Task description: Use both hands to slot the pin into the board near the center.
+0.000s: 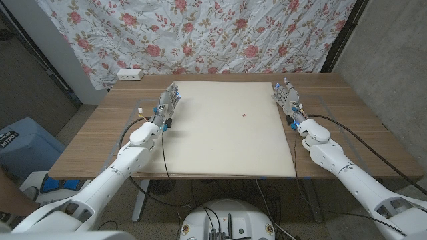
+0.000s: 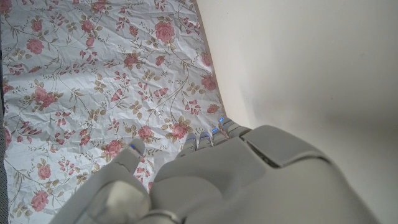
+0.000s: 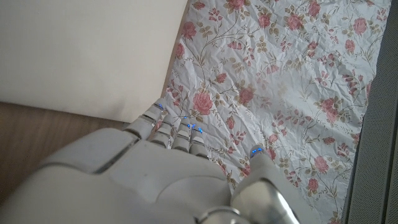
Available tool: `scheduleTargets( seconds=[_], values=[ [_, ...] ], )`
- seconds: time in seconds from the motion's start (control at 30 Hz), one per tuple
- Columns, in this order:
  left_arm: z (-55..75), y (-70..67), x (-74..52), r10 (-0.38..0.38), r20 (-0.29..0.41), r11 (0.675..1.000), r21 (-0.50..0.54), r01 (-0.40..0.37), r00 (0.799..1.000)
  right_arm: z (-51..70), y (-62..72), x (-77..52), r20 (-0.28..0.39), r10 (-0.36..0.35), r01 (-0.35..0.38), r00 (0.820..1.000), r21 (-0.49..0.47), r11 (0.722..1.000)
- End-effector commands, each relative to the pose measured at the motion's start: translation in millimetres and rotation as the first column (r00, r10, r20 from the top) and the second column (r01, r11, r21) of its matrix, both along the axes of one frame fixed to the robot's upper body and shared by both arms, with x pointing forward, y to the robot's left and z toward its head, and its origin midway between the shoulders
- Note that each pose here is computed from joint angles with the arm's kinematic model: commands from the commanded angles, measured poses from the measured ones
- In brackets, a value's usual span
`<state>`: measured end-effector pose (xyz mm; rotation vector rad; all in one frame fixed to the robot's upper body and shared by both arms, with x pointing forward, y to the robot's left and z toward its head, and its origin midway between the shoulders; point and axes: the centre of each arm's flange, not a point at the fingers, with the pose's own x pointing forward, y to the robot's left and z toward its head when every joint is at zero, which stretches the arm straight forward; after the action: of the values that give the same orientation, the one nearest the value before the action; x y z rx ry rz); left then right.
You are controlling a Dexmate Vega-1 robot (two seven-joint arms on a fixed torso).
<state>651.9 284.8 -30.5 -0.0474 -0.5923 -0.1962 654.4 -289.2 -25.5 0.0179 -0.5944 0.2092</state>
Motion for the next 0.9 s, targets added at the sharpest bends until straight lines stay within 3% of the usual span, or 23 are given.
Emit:
scheduleTargets(
  seconds=[0.03,0.5,0.9],
  values=[
    [1.2,-8.7,-1.2,0.004,-0.007,1.0,0.007,-0.004,1.0,3.8,3.4,-4.3,0.023,-0.019,0.02,1.0,-0.031,0.999],
    [13.1,-13.4,-8.2,0.026,0.001,0.999,0.018,-0.026,1.0,23.7,0.2,-10.8,0.07,-0.079,0.088,0.994,-0.143,0.986],
    [20.0,-16.9,0.9,0.018,0.0,0.998,0.058,-0.018,1.0,35.7,1.9,-19.2,0.135,-0.152,0.187,0.979,-0.3,0.935]
  ],
)
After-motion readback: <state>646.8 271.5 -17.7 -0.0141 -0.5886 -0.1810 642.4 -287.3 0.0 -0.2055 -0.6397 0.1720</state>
